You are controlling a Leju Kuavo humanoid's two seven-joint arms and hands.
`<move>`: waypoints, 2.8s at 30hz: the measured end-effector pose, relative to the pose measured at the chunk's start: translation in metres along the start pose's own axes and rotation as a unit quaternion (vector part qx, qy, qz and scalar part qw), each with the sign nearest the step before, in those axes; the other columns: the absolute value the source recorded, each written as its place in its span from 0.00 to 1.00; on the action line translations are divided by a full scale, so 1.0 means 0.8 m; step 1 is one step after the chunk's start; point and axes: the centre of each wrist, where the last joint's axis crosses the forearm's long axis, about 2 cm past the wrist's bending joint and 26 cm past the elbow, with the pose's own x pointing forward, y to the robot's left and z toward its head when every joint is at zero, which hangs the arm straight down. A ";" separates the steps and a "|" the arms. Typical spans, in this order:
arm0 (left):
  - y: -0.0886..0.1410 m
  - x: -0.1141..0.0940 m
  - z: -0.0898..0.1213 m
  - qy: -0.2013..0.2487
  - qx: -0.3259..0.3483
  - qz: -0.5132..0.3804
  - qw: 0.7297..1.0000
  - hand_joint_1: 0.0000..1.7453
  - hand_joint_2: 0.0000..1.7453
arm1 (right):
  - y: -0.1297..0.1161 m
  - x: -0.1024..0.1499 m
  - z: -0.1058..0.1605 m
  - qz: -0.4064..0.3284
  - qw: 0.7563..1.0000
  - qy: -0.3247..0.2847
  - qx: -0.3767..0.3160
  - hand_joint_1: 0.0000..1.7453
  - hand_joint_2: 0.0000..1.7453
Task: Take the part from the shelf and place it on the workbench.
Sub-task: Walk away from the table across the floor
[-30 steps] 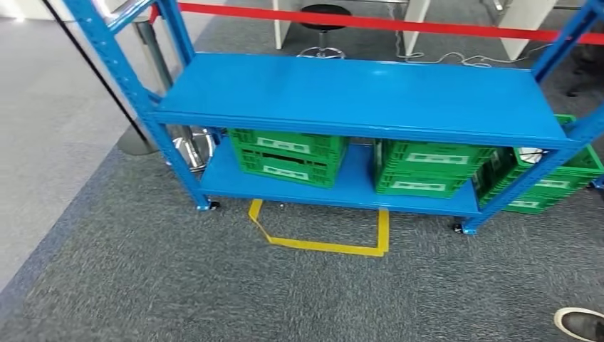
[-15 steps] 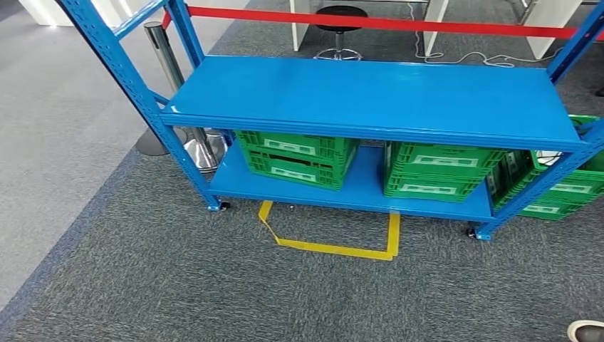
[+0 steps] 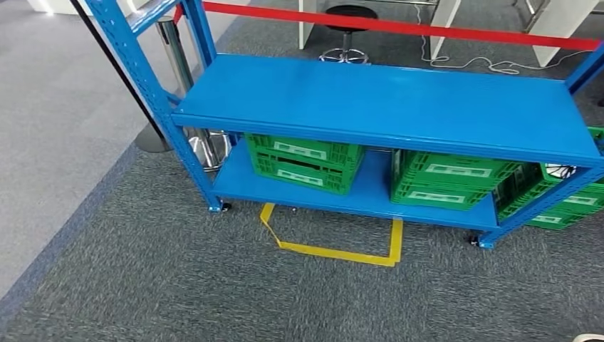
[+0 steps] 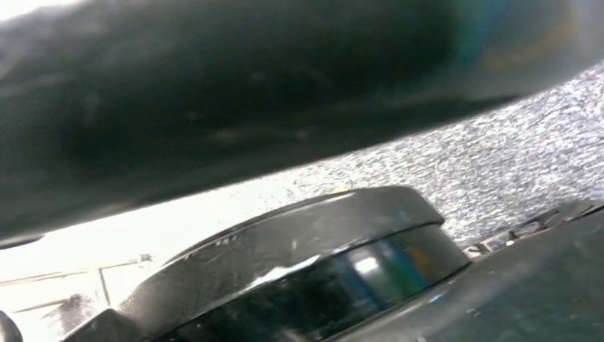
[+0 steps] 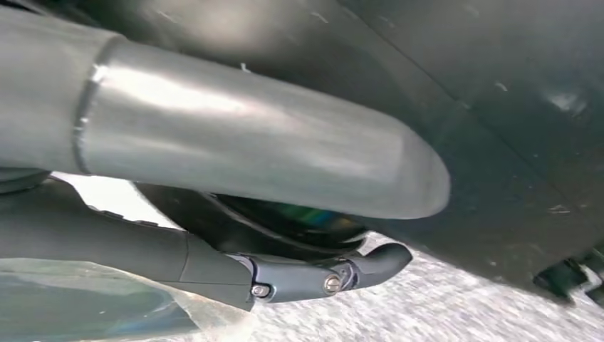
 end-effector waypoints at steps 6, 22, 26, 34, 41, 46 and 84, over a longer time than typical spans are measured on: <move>-0.002 -0.001 0.001 0.001 -0.002 0.000 1.000 0.00 0.00 | -0.003 0.003 0.001 0.001 1.000 -0.002 -0.002 0.00 0.00; -0.001 -0.001 0.001 0.000 0.001 -0.001 1.000 0.00 0.00 | 0.004 -0.002 -0.001 0.002 1.000 0.002 0.003 0.00 0.00; -0.001 -0.001 0.001 -0.001 0.001 -0.001 1.000 0.00 0.00 | 0.004 -0.002 -0.001 0.002 1.000 0.003 0.003 0.00 0.00; -0.003 0.000 0.001 0.000 0.001 0.002 1.000 0.00 0.00 | -0.004 0.004 0.001 -0.004 1.000 0.006 -0.006 0.00 0.00; -0.002 -0.001 0.001 0.008 -0.001 0.006 1.000 0.00 0.00 | -0.003 0.002 0.000 -0.013 1.000 0.008 -0.003 0.00 0.00; 0.000 0.002 0.000 0.018 -0.006 0.007 1.000 0.00 0.00 | -0.002 0.003 0.001 -0.011 1.000 0.013 0.000 0.00 0.00; -0.009 0.000 0.002 -0.015 -0.063 0.206 0.976 0.00 0.75 | -0.001 -0.006 -0.001 -0.011 0.997 0.025 -0.073 0.00 1.00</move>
